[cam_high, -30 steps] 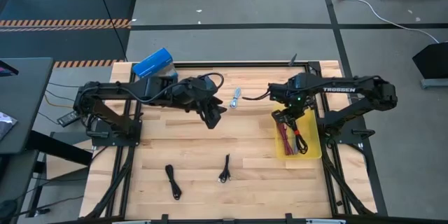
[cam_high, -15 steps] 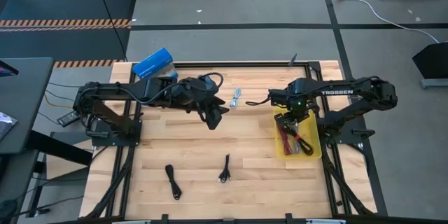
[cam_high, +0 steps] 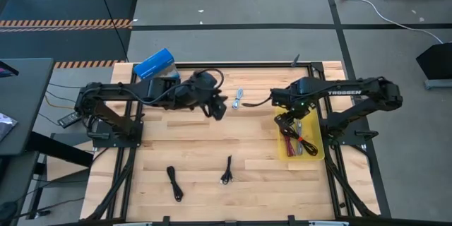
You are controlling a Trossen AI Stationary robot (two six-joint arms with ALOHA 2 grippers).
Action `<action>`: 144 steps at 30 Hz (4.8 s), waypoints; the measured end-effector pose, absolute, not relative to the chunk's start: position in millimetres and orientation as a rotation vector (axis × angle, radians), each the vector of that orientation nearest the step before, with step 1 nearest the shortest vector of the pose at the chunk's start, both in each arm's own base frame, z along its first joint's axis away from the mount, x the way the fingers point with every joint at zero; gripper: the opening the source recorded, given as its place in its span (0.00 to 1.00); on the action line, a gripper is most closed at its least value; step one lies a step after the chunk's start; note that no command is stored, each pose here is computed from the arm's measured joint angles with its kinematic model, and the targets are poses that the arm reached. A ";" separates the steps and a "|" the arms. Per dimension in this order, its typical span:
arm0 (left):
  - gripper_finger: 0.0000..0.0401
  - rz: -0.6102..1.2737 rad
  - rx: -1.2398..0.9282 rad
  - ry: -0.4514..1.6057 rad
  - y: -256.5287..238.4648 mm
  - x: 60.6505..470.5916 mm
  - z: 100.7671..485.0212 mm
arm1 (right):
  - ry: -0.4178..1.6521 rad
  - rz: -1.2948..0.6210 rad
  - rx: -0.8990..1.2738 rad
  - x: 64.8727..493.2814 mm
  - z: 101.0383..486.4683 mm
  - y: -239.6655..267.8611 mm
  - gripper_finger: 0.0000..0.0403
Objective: Pick and place USB-C Cables
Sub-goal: Put the blue cable charger into the yellow bin
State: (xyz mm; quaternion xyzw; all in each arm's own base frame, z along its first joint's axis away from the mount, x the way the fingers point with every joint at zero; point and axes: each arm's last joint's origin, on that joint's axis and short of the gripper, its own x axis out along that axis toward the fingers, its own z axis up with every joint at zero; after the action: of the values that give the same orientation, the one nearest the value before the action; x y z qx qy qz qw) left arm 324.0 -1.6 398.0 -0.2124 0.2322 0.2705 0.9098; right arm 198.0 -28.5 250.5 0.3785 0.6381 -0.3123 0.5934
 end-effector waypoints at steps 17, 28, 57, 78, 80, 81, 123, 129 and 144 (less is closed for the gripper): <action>0.44 0.655 -0.562 0.660 67.3 392.8 309.5 | 0.804 -0.385 0.689 169.1 399.7 -12.1 0.53; 0.44 0.790 -0.668 0.752 90.9 421.8 240.4 | 0.564 -0.256 0.702 149.4 426.9 -2.6 0.53; 0.44 0.802 -0.566 0.906 100.8 444.9 159.8 | 0.597 -0.320 0.749 176.0 417.7 -3.0 0.53; 0.44 0.842 -0.588 0.947 111.6 447.3 129.4 | 0.600 -0.314 0.811 176.1 417.7 1.4 0.53; 0.44 0.835 -0.596 0.950 111.4 447.4 129.4 | 0.602 -0.311 0.810 176.1 417.7 2.0 0.53; 0.44 0.834 -0.597 0.949 111.5 447.5 129.4 | 0.602 -0.311 0.810 176.0 417.7 2.0 0.53; 0.17 0.509 -0.535 0.769 94.2 480.9 299.7 | 0.538 -0.315 0.733 156.4 426.1 -4.7 0.53; 0.17 0.399 -0.511 0.529 70.7 460.5 375.0 | 0.353 -0.351 0.650 132.2 442.9 -9.9 0.53; 0.17 0.122 -0.394 0.239 28.6 444.5 438.4 | 0.175 -0.255 0.447 157.3 461.0 -10.7 0.53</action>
State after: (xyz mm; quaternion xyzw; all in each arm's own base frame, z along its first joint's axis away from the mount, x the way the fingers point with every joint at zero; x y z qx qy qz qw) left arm 444.5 28.6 438.4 -0.1951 0.1182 0.0602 0.9718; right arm 157.3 -10.7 461.0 0.2206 0.0865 -0.1261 0.9633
